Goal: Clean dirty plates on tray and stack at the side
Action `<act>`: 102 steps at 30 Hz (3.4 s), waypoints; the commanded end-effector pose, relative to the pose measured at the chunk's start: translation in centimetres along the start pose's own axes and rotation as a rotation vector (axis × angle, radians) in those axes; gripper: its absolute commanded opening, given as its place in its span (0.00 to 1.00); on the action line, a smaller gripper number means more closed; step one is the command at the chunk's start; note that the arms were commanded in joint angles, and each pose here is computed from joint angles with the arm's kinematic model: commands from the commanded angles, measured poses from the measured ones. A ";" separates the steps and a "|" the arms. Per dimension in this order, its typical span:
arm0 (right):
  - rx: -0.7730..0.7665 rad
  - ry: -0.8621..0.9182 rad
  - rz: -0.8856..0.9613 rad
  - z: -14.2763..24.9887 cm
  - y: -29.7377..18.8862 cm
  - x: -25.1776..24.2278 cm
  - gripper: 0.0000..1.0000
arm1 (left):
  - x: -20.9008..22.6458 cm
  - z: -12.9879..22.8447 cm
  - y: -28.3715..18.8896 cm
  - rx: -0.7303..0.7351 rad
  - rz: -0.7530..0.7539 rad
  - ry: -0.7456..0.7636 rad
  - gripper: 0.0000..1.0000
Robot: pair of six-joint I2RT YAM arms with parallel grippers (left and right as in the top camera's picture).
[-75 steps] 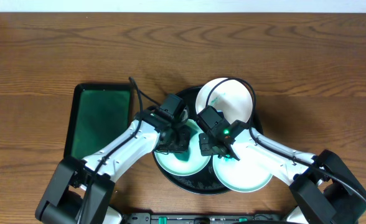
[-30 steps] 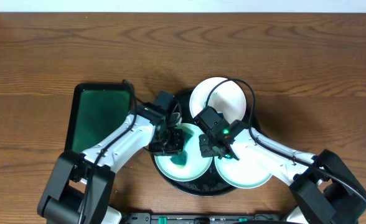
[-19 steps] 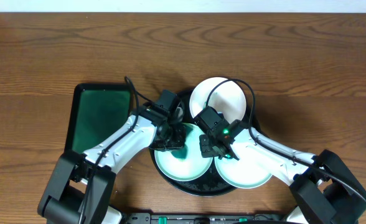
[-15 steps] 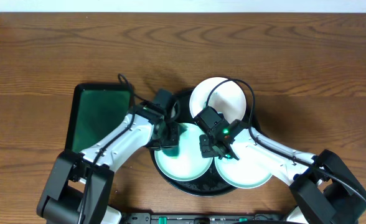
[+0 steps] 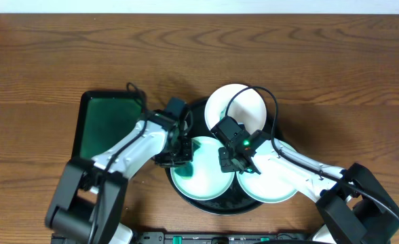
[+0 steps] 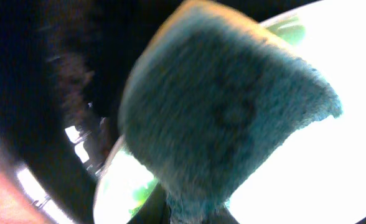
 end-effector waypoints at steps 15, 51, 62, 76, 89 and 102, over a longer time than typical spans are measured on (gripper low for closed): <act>0.029 -0.014 0.042 0.9 0.9 -0.7 0.01 | -5.5 3.8 5.0 0.296 0.342 0.092 0.07; 0.032 -0.014 0.045 1.0 0.9 -0.7 0.01 | 5.6 -0.2 4.9 0.104 -0.181 -0.102 0.07; 0.030 -0.014 0.045 1.0 0.9 -0.7 0.01 | 3.5 3.3 4.4 0.288 -0.014 0.035 0.07; 0.031 -0.013 0.045 1.0 0.9 -0.7 0.01 | -1.5 5.0 2.9 0.364 0.375 0.234 0.07; 0.028 -0.009 0.043 0.8 0.9 -0.8 0.01 | 1.8 2.5 3.7 0.260 0.087 0.114 0.07; 0.028 -0.009 0.043 0.8 0.9 -0.8 0.01 | 4.7 0.5 -2.1 0.010 -0.193 0.027 0.07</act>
Point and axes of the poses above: each gripper's point midway between its finger pads, its own y axis out along the fingers, its own x axis along the line the jaws close on, z = x × y, the point moved 2 cm from there along -y, back along the fingers
